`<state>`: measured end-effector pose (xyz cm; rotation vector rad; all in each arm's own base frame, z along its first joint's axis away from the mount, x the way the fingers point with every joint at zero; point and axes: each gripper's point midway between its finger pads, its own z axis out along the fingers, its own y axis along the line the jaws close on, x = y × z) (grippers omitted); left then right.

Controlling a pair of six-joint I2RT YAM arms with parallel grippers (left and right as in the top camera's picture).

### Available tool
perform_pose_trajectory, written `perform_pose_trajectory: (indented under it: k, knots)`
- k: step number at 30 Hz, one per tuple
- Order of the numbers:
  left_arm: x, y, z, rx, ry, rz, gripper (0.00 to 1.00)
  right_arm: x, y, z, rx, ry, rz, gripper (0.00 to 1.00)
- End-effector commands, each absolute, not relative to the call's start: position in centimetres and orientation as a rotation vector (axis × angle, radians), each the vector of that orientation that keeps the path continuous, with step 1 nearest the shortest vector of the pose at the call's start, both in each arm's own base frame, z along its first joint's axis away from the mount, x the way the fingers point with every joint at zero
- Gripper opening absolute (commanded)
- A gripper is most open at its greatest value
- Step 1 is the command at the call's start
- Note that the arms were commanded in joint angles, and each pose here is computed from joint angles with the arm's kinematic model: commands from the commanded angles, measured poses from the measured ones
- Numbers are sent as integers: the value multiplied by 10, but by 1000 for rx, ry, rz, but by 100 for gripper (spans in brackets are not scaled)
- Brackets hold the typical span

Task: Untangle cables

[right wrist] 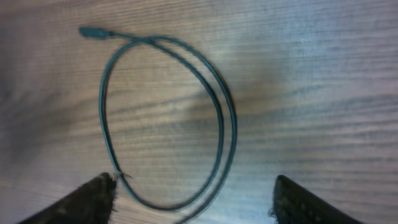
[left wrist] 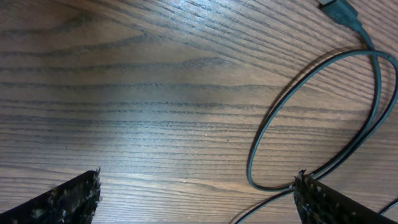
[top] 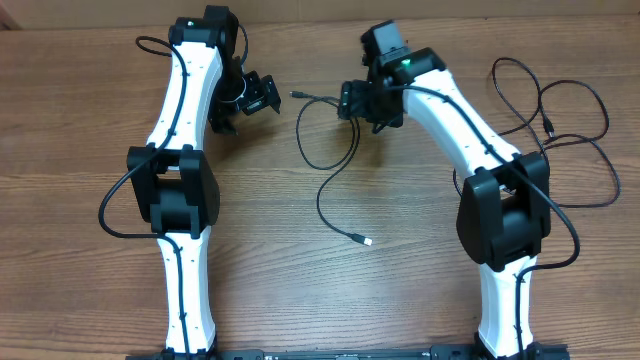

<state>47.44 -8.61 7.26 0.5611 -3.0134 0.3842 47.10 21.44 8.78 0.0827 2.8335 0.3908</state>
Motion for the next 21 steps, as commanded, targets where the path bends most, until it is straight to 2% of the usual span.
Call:
perform_pose_trajectory:
  k: [1, 6, 10, 21]
  knots:
    - [477, -89, 83, 538, -3043, 400, 100, 487, 206, 95, 71, 2728, 192, 82]
    - [477, -89, 83, 538, -3043, 400, 100, 500, 218, 83, -62, 2681, 168, 81]
    - [477, -89, 83, 538, -3043, 400, 100, 500, 218, 67, -129, 2701, 140, 77]
    - [477, -89, 83, 538, -3043, 400, 100, 498, 217, 33, -132, 2749, 117, 73]
